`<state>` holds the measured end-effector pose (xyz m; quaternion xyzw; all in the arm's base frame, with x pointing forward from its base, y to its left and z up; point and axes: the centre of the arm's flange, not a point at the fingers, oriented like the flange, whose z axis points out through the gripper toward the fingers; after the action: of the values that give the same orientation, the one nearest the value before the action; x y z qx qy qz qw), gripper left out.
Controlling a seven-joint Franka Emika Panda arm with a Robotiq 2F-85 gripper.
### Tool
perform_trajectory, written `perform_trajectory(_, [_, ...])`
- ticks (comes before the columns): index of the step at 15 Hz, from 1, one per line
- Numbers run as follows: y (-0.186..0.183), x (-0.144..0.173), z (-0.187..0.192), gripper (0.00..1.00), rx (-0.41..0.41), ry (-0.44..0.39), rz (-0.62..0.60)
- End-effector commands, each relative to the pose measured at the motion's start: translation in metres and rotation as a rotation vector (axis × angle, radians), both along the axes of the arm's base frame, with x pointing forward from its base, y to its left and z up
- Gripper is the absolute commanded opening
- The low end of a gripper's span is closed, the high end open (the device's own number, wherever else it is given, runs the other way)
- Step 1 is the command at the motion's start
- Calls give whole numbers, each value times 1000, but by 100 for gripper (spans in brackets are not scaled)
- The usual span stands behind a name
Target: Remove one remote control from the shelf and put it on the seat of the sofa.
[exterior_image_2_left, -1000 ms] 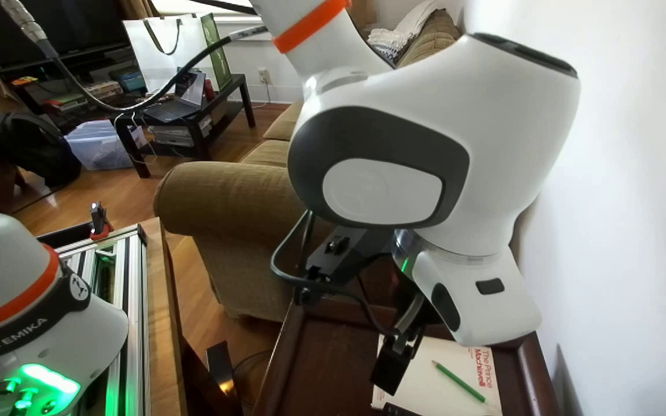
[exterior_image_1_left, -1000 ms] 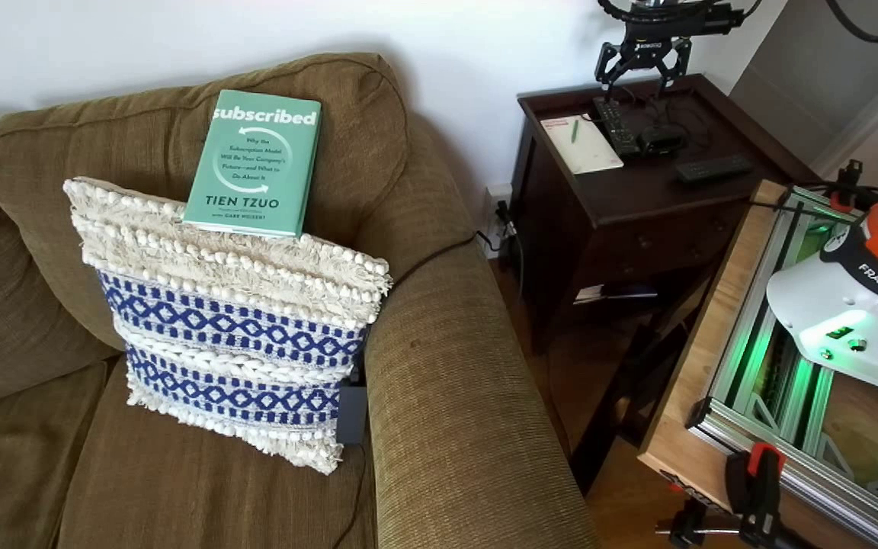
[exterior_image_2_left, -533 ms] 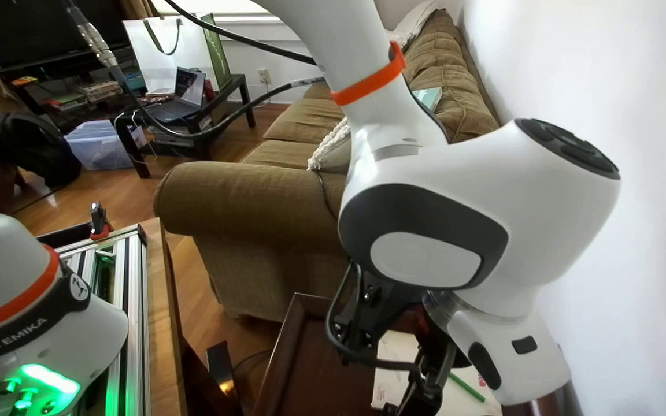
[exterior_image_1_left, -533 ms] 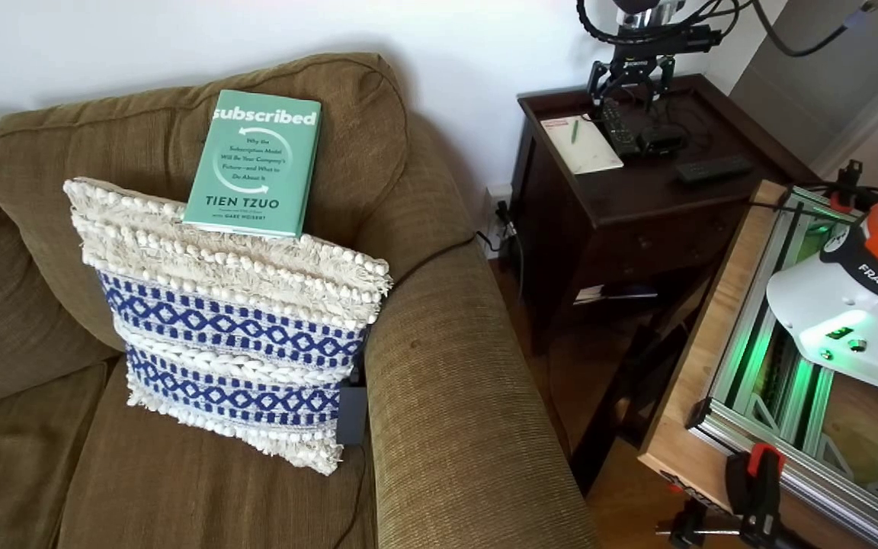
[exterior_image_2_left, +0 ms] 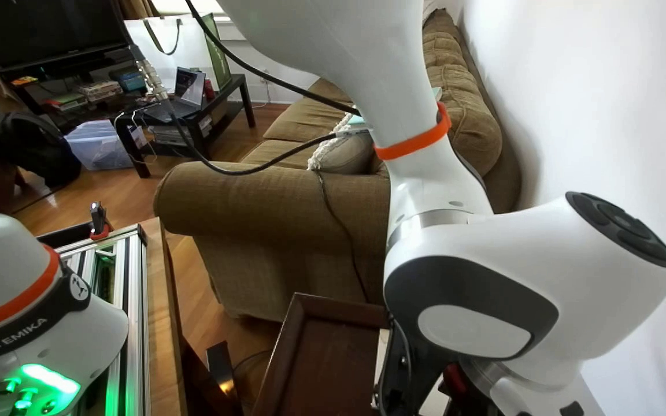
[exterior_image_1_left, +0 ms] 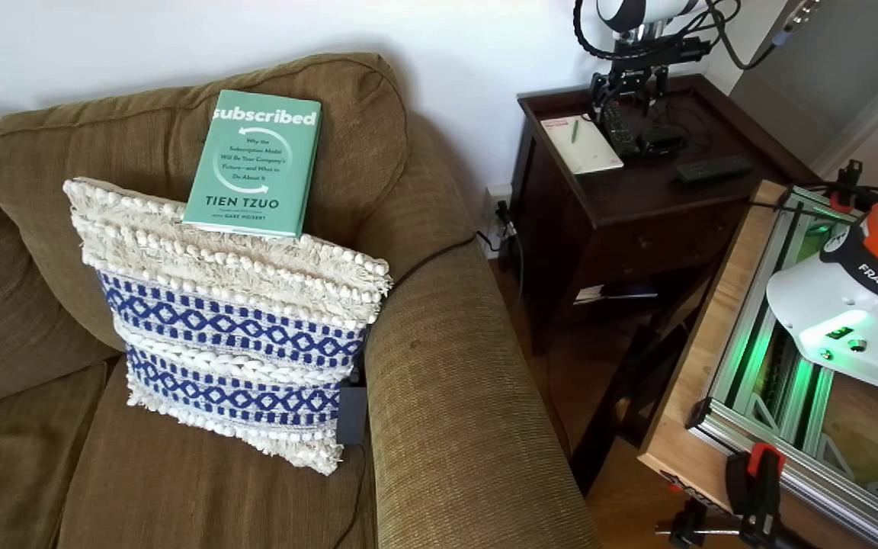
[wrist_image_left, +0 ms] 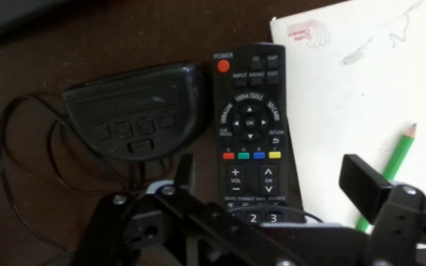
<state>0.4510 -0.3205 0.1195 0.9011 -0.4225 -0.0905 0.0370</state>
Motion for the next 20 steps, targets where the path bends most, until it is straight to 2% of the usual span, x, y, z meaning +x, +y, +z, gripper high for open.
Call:
perform_trajectory(1, [-22,4,-24,100,22,10,56])
perform_trajectory(6, [-34,2,-41,100,50,22,89])
perform_trajectory(8, [-35,2,-44,74,65,22,94])
perform_trajectory(12, [-34,4,-49,42,88,29,92])
perform_trajectory(14, [-32,7,-48,30,98,31,86])
perform_trajectory(20, [-24,3,-25,30,79,66,24])
